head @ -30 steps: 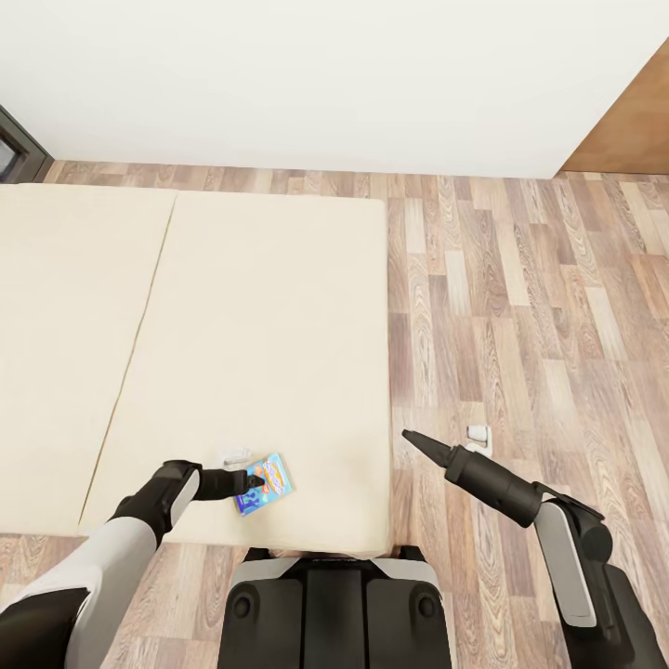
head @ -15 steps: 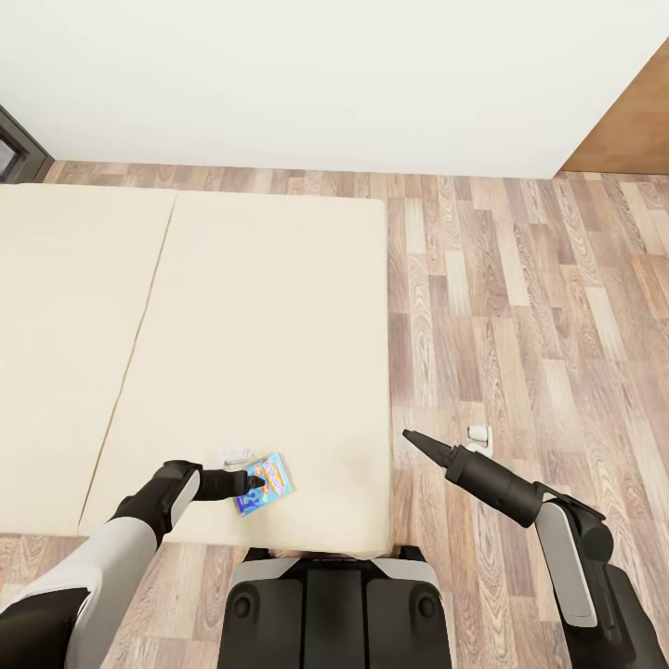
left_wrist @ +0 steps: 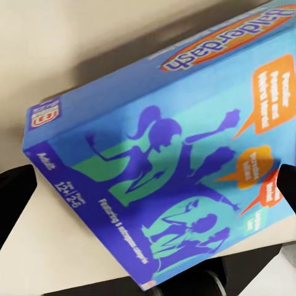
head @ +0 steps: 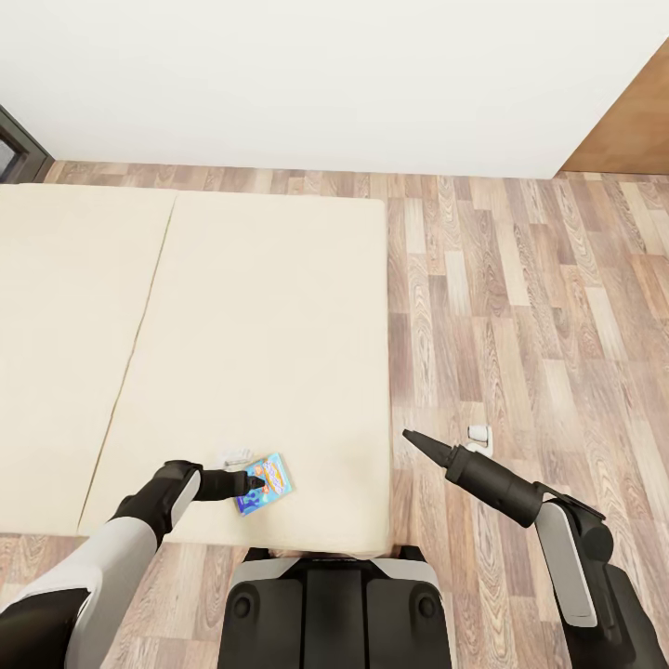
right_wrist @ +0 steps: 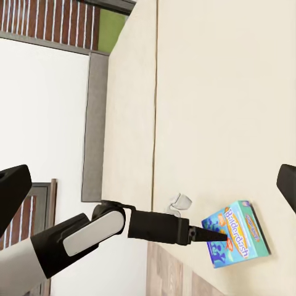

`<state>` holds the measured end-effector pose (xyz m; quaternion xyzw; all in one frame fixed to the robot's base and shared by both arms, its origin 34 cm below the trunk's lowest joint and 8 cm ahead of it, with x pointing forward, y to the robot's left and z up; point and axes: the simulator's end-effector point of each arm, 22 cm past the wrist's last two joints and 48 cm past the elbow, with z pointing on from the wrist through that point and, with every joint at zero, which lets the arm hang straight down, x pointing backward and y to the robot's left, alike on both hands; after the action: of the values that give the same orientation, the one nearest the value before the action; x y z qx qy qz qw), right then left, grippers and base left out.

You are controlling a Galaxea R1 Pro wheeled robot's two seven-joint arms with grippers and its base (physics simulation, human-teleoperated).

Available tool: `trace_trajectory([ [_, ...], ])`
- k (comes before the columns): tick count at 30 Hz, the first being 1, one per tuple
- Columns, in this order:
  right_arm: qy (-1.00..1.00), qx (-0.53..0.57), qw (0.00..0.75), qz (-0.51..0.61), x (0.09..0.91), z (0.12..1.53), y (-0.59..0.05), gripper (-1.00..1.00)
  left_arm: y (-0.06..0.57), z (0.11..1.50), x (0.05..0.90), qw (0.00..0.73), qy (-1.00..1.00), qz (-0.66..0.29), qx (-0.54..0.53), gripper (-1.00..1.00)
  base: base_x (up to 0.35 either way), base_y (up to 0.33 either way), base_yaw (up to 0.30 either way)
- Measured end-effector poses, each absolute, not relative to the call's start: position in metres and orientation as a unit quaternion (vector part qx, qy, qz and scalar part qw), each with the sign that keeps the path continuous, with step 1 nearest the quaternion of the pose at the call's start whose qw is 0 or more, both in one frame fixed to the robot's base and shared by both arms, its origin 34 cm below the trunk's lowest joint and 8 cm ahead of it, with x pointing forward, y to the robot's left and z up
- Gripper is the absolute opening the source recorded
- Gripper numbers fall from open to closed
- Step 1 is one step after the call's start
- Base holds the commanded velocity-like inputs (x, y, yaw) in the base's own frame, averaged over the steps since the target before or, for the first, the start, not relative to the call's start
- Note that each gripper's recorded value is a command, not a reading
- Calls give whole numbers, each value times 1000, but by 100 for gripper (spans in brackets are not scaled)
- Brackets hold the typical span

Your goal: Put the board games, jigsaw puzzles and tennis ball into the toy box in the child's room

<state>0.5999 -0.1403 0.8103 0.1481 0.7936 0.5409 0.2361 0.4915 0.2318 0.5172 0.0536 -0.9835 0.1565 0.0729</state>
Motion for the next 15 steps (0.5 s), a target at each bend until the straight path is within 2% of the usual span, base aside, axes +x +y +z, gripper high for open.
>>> trace_trajectory([
  [9, 794, 148, 236, 541, 600, 811, -140, 100, 235, 516, 500, 54, -986, 152, 46, 100, 0, -193, 0],
  [15, 794, 148, 236, 541, 600, 811, -140, 100, 252, 516, 500, 54, -987, 145, 53, 100, 0, -80, 0],
])
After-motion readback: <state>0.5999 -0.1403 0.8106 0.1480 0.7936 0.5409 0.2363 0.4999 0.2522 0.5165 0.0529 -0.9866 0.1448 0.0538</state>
